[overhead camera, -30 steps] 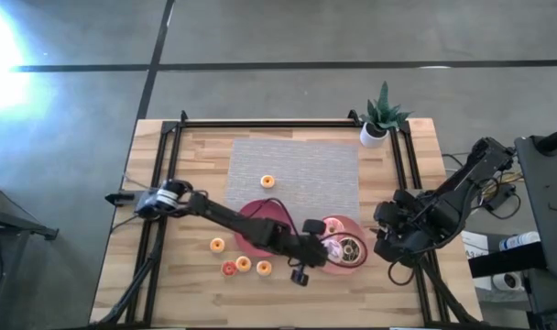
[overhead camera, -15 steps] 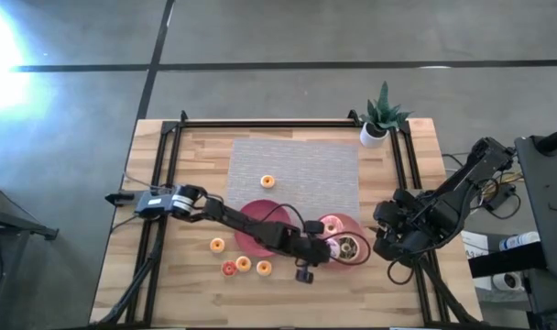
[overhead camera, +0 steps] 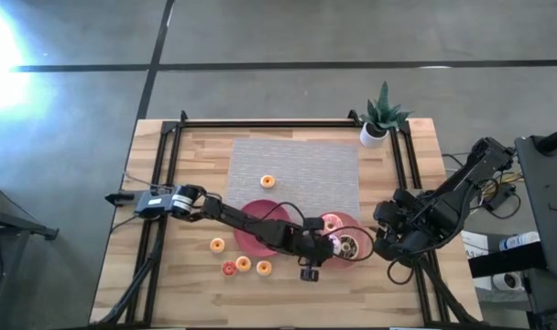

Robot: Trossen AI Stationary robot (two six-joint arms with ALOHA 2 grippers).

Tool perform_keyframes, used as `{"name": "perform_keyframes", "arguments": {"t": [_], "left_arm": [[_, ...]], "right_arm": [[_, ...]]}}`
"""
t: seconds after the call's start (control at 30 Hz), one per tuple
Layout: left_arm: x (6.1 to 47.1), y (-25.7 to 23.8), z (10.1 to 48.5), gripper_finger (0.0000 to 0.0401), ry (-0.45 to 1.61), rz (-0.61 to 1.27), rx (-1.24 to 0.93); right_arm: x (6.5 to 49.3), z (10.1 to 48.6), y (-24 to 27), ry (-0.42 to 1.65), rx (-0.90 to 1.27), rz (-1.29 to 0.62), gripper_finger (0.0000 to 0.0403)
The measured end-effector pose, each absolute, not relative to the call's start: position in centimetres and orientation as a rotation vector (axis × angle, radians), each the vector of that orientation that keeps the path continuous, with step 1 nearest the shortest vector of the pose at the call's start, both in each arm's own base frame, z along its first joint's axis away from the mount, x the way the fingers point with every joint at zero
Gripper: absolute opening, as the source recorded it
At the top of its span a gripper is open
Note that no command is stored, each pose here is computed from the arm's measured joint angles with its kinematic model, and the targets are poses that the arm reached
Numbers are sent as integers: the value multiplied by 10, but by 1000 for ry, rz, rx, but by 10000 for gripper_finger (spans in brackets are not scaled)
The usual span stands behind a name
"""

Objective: Pick & Place donuts
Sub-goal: Put the big purple donut on the light pink plate

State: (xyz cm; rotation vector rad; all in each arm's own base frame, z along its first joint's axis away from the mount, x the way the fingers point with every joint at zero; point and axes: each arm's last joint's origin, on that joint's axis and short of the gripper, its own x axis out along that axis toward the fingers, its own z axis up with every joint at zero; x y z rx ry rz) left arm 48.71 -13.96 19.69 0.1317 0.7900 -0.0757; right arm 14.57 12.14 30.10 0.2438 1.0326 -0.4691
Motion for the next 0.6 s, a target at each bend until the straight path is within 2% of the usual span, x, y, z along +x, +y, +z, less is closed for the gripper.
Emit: {"name": "perform_keyframes", "arguments": {"t": [0.33, 0.47, 0.6], "left_arm": [[482, -134, 196, 131, 855, -9, 176], [481, -132, 214, 131, 793, 67, 170], [480, -129, 216, 131, 793, 112, 164]], "right_arm": [[150, 300, 125, 1008, 267, -426, 205], [150, 288, 126, 1015, 261, -430, 205], [147, 275, 126, 1013, 305, -440, 205]]}}
